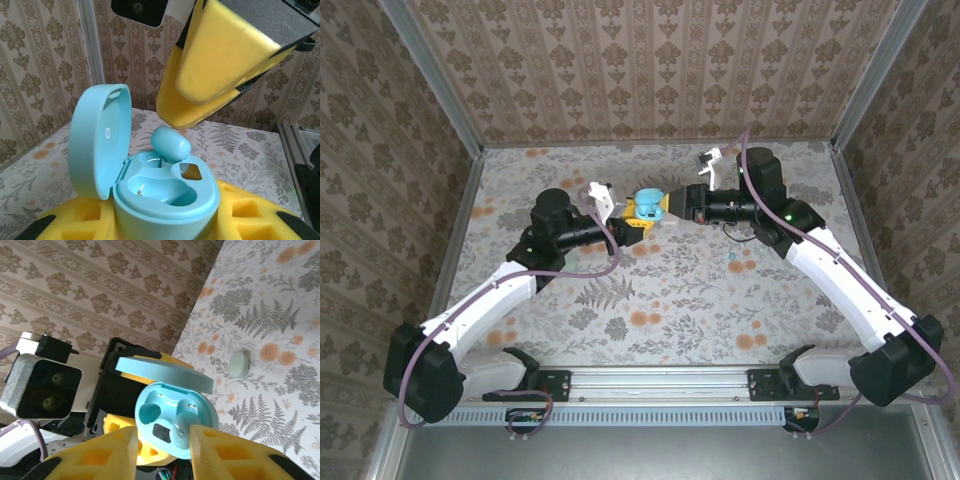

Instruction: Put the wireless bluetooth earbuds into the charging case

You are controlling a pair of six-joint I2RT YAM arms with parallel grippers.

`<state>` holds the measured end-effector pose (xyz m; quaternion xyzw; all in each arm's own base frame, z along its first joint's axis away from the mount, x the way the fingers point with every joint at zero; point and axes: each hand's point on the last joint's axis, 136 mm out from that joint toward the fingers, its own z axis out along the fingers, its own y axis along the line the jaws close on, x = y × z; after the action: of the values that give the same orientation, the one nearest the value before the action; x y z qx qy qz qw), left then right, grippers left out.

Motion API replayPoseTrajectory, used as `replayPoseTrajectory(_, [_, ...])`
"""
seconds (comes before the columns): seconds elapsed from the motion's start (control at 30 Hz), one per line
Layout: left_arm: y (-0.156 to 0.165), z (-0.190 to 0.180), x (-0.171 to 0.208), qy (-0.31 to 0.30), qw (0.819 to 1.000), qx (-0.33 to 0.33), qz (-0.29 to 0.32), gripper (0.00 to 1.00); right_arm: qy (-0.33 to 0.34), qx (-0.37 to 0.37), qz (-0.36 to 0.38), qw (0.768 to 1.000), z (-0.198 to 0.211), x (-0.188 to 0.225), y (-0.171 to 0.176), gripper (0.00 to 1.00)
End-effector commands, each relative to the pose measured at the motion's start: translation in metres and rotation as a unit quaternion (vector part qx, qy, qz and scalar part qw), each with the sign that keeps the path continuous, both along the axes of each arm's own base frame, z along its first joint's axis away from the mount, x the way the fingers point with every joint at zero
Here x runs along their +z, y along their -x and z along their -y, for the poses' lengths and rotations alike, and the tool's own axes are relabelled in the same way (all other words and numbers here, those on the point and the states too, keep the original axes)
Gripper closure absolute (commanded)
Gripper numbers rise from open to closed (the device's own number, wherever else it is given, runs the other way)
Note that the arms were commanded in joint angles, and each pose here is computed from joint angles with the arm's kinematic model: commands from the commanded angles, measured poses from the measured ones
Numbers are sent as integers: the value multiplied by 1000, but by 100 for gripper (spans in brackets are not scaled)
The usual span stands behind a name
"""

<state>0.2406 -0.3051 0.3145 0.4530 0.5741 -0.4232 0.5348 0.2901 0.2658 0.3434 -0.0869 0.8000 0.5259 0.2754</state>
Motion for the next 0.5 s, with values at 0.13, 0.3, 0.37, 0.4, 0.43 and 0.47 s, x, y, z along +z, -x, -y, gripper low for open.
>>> replayPoseTrajectory(0.13, [1,2,19,16,999,-1,31,74,19,-60,6,998,14,11,-4,64])
replayPoseTrajectory(0.3, [0,3,19,15,999,1,32,74,32,-57,8,998,8,11,-5,63])
replayPoseTrajectory(0.37, [1,3,19,15,999,0,32,74,36,-55,10,998,5,10,-5,63])
replayPoseTrajectory(0.4, [1,3,19,15,999,1,31,74,35,-51,12,998,3,11,-5,63])
replayPoseTrajectory(0.43, [1,3,19,15,999,0,32,74,37,-52,11,998,2,9,-6,63])
replayPoseTrajectory(0.47, [1,3,19,15,999,-1,31,74,39,-54,8,998,2,8,-7,64])
